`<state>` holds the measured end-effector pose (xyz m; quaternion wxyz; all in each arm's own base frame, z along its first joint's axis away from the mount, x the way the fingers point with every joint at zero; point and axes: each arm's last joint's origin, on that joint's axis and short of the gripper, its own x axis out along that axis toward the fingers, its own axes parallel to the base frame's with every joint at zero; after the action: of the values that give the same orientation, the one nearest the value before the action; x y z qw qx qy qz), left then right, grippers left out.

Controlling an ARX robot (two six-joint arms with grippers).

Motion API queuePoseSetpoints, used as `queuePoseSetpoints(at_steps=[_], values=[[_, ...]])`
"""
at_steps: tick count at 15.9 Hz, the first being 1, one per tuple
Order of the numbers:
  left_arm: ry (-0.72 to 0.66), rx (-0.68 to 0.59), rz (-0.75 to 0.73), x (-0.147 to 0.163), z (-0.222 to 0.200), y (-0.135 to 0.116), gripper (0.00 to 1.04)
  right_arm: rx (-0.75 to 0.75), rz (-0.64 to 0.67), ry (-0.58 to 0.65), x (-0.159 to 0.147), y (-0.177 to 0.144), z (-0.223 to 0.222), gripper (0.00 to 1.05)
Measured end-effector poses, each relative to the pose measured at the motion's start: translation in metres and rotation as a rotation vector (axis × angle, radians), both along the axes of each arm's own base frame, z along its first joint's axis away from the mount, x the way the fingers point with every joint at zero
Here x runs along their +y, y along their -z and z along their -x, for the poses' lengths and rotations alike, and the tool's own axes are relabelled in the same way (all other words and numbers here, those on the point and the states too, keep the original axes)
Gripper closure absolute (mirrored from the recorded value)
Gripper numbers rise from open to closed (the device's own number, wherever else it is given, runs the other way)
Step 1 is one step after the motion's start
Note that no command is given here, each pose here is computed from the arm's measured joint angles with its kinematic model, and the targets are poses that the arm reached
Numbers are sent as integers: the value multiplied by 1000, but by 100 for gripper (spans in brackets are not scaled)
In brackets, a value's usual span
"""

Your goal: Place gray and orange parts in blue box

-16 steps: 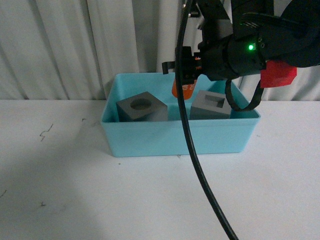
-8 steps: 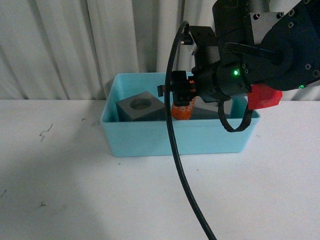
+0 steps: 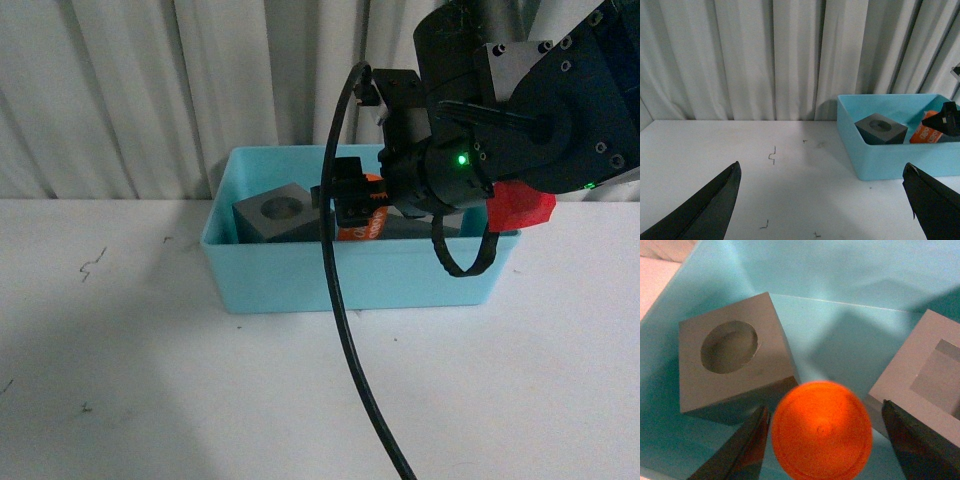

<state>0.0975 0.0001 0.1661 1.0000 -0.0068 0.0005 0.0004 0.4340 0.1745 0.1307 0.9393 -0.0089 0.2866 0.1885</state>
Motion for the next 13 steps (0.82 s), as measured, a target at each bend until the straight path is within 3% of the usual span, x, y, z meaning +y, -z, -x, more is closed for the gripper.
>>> queuePoseSetpoints(at_steps=[3, 5, 6, 8, 10, 13], values=[[0, 0, 0, 0, 0, 0, 7, -34, -16, 13, -5, -11, 6, 6], [0, 0, 0, 0, 0, 0, 7, -171, -55, 44, -27, -59, 28, 7], [0, 0, 0, 0, 0, 0, 7, -277, -93, 64, -47, -101, 51, 6], [0, 0, 0, 0, 0, 0, 7, -403, -109, 114, -95, -156, 122, 6], [0, 0, 0, 0, 0, 0, 7, -344, -56, 200, -127, -145, 186, 6], [0, 0, 0, 0, 0, 0, 7, -198, 5, 281, -139, -104, 283, 6]])
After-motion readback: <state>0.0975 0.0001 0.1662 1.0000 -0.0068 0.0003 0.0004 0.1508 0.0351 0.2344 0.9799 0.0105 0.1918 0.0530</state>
